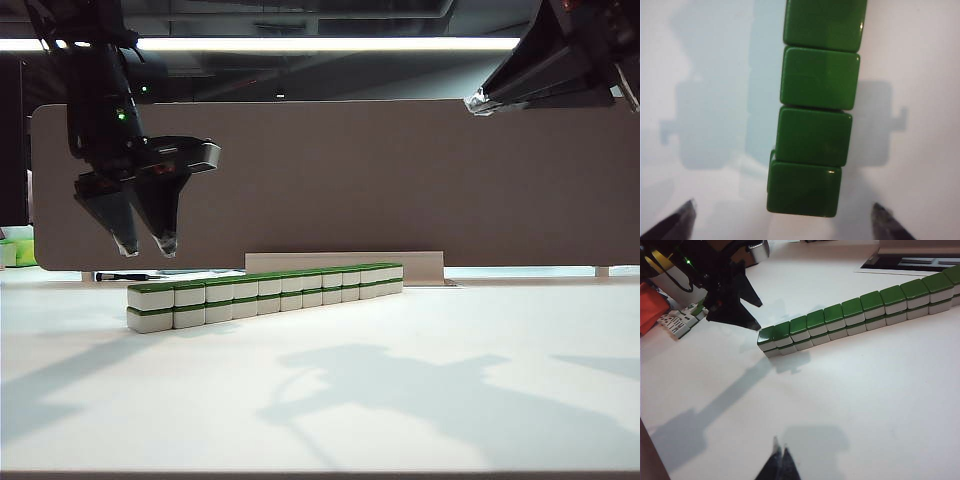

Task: Take a mahjong tile from the mahjong wall and then place it on the table close to you.

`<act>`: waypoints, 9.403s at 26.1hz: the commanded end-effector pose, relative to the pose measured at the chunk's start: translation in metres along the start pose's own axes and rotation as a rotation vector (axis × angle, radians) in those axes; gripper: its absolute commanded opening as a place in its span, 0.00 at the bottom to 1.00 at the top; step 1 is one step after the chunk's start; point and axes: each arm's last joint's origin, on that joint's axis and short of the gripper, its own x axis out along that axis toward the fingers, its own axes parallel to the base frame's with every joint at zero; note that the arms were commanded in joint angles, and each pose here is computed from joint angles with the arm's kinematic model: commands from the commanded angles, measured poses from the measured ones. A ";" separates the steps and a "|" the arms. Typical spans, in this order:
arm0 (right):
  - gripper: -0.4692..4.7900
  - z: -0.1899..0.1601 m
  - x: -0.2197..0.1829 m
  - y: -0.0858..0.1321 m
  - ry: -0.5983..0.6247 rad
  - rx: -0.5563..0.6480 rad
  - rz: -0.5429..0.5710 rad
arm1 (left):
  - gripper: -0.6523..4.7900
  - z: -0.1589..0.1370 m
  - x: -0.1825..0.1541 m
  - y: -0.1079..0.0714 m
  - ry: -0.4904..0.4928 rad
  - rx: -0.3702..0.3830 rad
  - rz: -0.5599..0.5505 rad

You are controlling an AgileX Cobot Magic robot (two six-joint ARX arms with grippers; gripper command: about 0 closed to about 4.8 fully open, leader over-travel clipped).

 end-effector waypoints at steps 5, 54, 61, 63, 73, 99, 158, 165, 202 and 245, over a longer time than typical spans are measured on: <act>0.09 0.003 -0.001 0.001 -0.017 -0.013 0.003 | 0.98 -0.002 0.016 0.001 0.059 0.013 -0.039; 0.09 0.003 -0.001 0.001 -0.019 -0.014 0.003 | 0.77 0.003 0.071 -0.005 0.161 0.047 -0.040; 0.09 0.003 -0.001 0.001 -0.018 -0.014 0.003 | 0.65 0.003 0.074 -0.006 0.172 0.049 -0.041; 0.09 0.003 -0.001 0.001 -0.019 -0.014 0.003 | 0.65 0.003 0.074 -0.006 0.173 0.050 -0.040; 0.09 0.003 -0.001 0.001 -0.019 -0.014 0.003 | 0.45 0.001 0.073 -0.008 0.201 0.044 -0.056; 0.09 0.005 -0.001 0.000 -0.033 -0.019 -0.016 | 0.44 0.016 0.019 -0.055 0.158 0.115 -0.026; 0.09 0.012 -0.047 -0.062 -0.153 0.100 -0.391 | 0.46 0.052 0.099 -0.252 0.125 0.704 -0.303; 0.09 0.012 -0.047 -0.062 -0.153 0.100 -0.391 | 0.46 0.051 0.098 -0.253 0.126 0.706 -0.304; 0.09 0.012 -0.047 -0.062 -0.152 0.099 -0.373 | 0.88 0.053 0.088 -0.260 0.111 0.734 -0.260; 0.09 0.012 -0.047 -0.062 -0.150 0.100 -0.373 | 0.96 0.047 0.033 -0.120 0.163 0.176 0.297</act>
